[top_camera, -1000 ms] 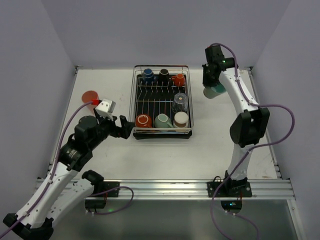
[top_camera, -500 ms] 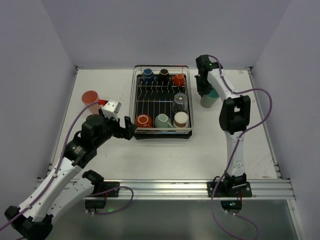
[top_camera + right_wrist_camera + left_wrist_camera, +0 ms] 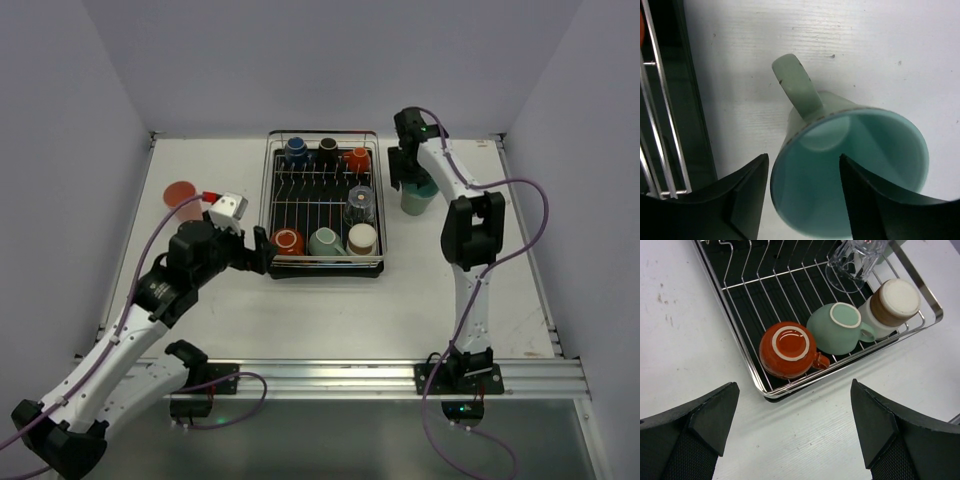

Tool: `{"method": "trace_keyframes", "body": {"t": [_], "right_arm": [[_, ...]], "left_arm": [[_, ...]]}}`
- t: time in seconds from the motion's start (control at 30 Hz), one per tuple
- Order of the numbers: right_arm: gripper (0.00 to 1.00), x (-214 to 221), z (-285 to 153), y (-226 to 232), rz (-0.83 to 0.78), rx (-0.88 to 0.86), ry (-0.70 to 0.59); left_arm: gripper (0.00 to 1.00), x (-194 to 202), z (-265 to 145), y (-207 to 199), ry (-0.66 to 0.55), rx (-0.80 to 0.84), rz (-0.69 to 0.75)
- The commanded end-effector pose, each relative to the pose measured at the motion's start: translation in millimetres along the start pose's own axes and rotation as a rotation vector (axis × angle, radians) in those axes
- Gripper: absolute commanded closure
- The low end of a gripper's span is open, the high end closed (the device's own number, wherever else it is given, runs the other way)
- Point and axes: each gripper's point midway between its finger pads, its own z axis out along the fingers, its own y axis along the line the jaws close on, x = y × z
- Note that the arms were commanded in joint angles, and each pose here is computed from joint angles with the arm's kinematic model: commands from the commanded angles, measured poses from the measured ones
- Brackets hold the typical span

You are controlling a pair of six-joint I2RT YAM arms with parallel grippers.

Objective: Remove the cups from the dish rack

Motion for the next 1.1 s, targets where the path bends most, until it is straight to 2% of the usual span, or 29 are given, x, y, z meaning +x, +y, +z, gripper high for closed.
{"method": "trace_keyframes", "body": {"t": [0.0,0.07,0.13,0.17,0.2,0.23,0.3,0.33,0.4,0.43,0.5,0.53,0.57,0.6,0.7,0.73,0.9,1.07], "right_arm": [[0.38,-27.5,-59.6,-17.3,0.03,0.006,-0.138],[0.31,-36.0,-81.2,-19.0,0.052,-0.015,-0.191],[0.22,-49.3,-140.1,-25.4,0.123,-0.07,-0.319],[0.2,-47.1,-134.7,-21.9,0.121,-0.087,-0.312],[0.16,-58.2,-174.6,-24.6,0.172,-0.129,-0.423],[0.13,-43.5,-172.1,-22.8,0.189,-0.146,-0.411],[0.1,-33.9,-195.4,-14.7,0.253,-0.235,-0.473],[0.1,-21.1,-213.3,-14.3,0.289,-0.285,-0.555],[0.1,-4.8,-234.4,0.2,0.359,-0.431,-0.633],[0.1,12.9,-250.2,2.9,0.373,-0.504,-0.721],[0.1,26.5,-272.3,12.9,0.419,-0.635,-0.8],[0.1,51.4,-271.3,14.4,0.42,-0.665,-0.805],[0.1,60.5,-272.8,15.3,0.432,-0.684,-0.807],[0.1,76.2,-260.9,18.3,0.432,-0.69,-0.777],[0.1,96.4,-275.7,16.5,0.427,-0.727,-0.821],[0.1,107.4,-268.2,20.0,0.42,-0.74,-0.804],[0.1,126.4,-273.5,19.4,0.391,-0.753,-0.816],[0.1,129.4,-274.2,21.4,0.372,-0.764,-0.813]], "left_arm": [[0.0,-44.4,-1.8,-23.8,-0.103,0.091,-0.026],[0.0,-56.9,5.0,-37.2,-0.099,0.148,-0.043],[0.0,-75.9,17.6,-50.0,-0.112,0.188,-0.076],[0.0,-80.1,22.5,-53.9,-0.105,0.195,-0.074],[0.0,-84.1,29.1,-58.5,-0.102,0.2,-0.085],[0.0,-80.2,46.3,-57.8,-0.071,0.173,-0.088],[0.0,-93.9,56.1,-79.2,-0.079,0.189,-0.07],[0.0,-87.6,76.2,-78.1,-0.05,0.14,-0.061],[0.0,-96.9,89.3,-101.0,-0.061,0.149,-0.026],[0.0,-83.0,113.5,-100.4,-0.015,0.111,-0.01],[0.0,-91.4,129.3,-115.9,-0.026,0.114,0.026],[0.0,-78.2,150.7,-112.7,0.005,0.075,0.042],[0.0,-88.1,158.0,-117.0,-0.015,0.074,0.054],[0.0,-73.9,177.8,-115.5,0.024,0.057,0.069],[0.0,-78.6,203.2,-121.5,0.027,0.051,0.1],[0.0,-76.3,218.4,-122.3,0.036,0.039,0.108],[0.0,-50.2,257.3,-119.0,0.11,0.01,0.146],[0.0,-39.0,276.4,-115.1,0.133,-0.021,0.165]]}}
